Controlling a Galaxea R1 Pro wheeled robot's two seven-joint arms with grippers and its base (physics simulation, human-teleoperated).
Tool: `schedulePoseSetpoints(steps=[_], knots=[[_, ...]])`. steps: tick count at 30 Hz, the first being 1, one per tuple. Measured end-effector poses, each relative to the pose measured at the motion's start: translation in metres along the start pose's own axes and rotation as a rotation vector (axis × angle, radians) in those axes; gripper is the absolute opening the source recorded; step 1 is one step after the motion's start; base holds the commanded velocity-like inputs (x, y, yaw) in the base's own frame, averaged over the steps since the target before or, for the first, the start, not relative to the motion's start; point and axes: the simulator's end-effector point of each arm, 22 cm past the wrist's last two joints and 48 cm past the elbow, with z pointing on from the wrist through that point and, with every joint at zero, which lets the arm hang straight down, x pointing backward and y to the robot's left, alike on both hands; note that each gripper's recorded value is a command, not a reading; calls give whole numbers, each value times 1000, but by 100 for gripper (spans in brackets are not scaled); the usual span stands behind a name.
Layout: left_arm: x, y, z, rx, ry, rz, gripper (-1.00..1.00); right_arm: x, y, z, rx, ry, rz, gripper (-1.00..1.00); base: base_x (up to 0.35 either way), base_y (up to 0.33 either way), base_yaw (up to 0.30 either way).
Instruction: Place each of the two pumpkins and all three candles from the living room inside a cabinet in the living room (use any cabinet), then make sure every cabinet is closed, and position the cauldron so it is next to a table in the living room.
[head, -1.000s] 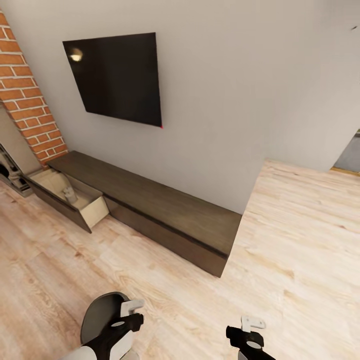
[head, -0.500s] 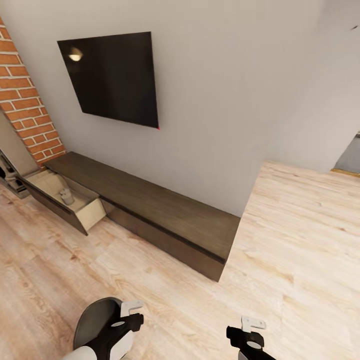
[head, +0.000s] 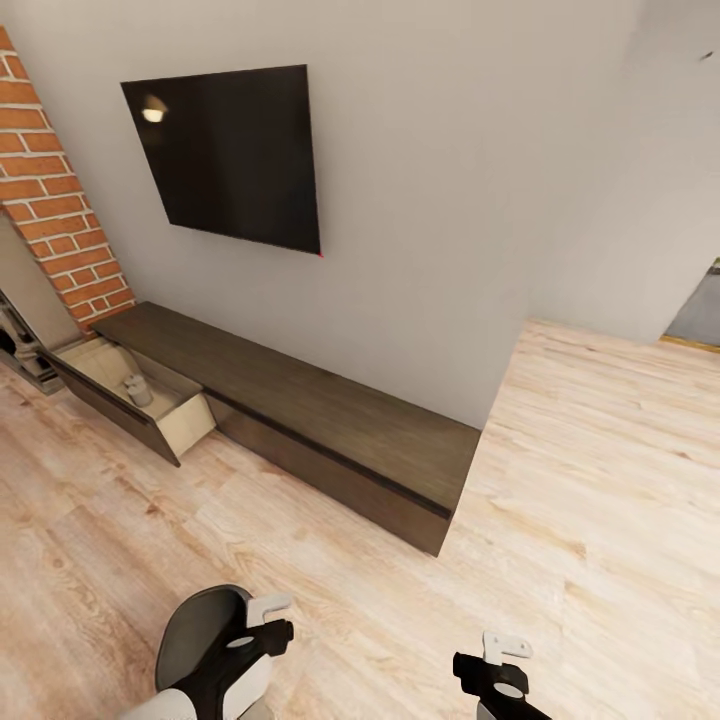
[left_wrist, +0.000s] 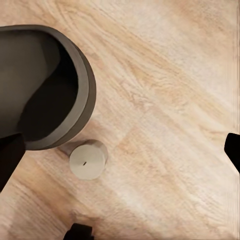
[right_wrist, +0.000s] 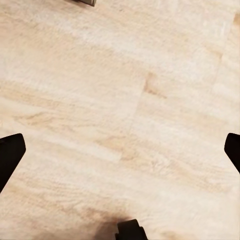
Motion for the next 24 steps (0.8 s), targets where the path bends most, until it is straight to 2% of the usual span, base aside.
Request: schedulePoseSetpoints(steps=[6, 14, 24], knots=[[-6, -9, -2, 21, -10, -11, 100, 0, 0, 0, 0, -1, 0, 100, -4, 2, 0], [-7, -11, -2, 24, -12, -12, 100, 0, 0, 0, -2, -1, 0, 100, 0, 0, 0], [0, -9, 12, 16, -5, -21, 100, 6, 2, 14, -3, -1, 0, 100, 0, 0, 0]])
